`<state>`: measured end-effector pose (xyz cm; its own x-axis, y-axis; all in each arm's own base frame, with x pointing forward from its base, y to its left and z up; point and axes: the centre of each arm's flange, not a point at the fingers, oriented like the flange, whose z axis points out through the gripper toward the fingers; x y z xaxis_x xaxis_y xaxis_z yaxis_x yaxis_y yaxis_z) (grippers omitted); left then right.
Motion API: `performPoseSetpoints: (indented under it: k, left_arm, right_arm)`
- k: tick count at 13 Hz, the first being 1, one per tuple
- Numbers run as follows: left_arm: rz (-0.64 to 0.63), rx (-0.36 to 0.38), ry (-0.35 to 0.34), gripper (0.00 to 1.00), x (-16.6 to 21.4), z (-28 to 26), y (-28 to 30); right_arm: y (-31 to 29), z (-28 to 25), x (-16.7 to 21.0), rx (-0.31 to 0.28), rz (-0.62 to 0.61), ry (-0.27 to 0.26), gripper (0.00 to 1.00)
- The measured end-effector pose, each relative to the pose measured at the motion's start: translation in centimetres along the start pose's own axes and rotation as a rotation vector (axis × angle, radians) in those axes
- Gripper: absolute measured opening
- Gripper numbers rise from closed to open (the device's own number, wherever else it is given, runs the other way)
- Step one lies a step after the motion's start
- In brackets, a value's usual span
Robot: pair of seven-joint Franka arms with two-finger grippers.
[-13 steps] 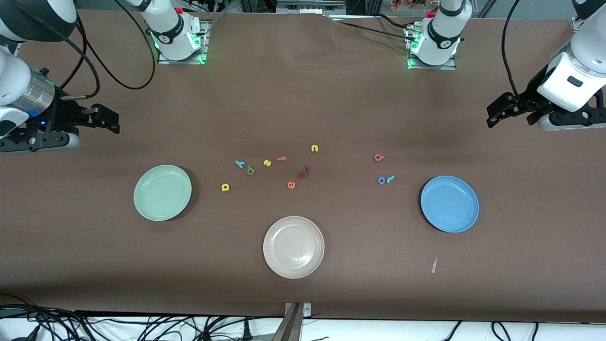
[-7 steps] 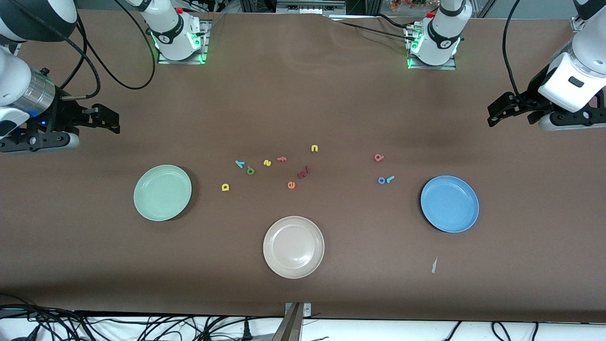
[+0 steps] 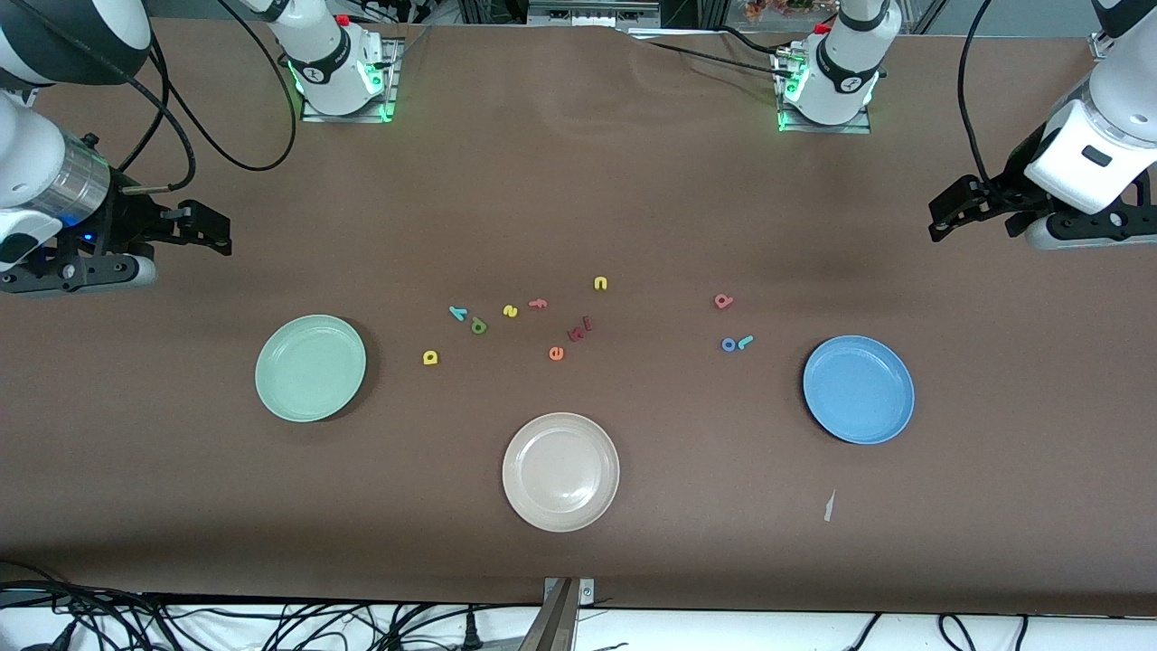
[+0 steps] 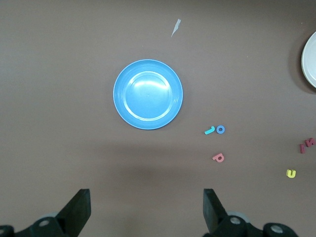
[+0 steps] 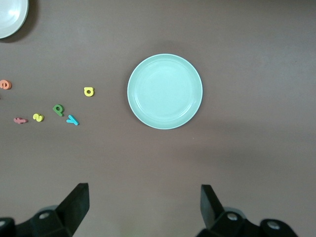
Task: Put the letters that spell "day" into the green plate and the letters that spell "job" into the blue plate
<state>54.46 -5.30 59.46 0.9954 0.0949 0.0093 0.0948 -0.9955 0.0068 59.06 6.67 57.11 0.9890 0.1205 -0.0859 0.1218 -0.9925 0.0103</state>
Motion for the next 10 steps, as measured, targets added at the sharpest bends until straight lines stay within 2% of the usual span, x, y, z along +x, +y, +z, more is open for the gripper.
performPoseSetpoints:
  k: [10]
  left_arm:
    - [0.004,0.0,-0.002,1.0,-0.05,0.02,0.18]
  right_arm:
    - [0.0,0.18,0.07,0.0,0.0,-0.003,1.0]
